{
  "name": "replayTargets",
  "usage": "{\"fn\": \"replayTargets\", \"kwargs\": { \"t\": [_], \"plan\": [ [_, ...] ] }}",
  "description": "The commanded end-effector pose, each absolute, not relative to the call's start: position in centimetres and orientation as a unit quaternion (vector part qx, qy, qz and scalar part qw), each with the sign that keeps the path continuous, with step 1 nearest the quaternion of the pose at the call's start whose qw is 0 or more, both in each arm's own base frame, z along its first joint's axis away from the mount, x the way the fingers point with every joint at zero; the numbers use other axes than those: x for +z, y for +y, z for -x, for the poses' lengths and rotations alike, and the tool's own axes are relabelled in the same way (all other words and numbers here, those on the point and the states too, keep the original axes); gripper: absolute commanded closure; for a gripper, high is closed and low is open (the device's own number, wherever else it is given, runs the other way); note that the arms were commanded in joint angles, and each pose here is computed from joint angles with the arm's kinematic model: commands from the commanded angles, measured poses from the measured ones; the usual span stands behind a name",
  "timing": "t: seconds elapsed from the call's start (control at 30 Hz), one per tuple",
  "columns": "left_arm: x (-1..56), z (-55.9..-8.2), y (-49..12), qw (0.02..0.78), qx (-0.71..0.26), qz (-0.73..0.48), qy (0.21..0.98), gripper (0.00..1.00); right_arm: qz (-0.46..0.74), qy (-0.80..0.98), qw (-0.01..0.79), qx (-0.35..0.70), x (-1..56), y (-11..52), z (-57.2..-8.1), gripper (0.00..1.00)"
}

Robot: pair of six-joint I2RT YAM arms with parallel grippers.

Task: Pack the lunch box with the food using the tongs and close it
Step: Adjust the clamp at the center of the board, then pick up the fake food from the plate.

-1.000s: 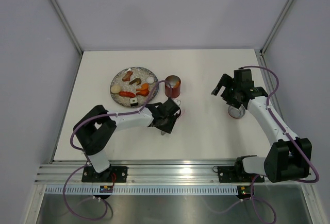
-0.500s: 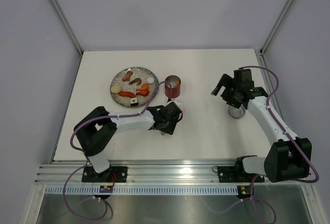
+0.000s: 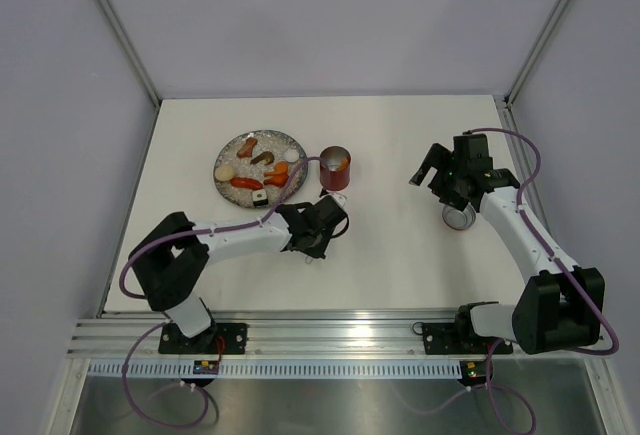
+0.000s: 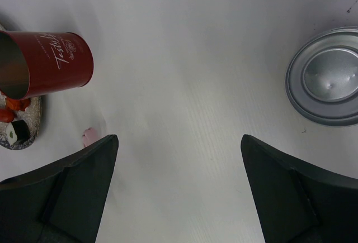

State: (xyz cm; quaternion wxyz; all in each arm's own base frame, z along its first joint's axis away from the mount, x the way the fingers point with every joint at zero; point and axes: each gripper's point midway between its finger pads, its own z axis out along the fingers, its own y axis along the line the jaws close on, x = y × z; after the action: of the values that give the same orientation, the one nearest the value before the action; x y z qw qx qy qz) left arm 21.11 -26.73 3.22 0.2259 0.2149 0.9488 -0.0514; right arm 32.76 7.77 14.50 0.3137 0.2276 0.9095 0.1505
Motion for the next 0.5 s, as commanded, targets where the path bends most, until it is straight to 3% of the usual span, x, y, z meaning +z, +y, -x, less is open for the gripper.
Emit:
{"fn": "replayTargets", "kwargs": {
  "t": [0.0,0.47],
  "plan": [
    [8.7,-22.5,-26.7,0.264,-0.068,-0.230,0.934,1.00,-0.222,0.906,0.329,0.149,15.3,7.7,-32.9,0.00],
    [14.8,-26.7,-12.9,0.206,-0.037,-0.065,0.976,1.00,-0.221,0.904,0.328,0.164,15.1,8.2,-33.2,0.00]
  ]
}}
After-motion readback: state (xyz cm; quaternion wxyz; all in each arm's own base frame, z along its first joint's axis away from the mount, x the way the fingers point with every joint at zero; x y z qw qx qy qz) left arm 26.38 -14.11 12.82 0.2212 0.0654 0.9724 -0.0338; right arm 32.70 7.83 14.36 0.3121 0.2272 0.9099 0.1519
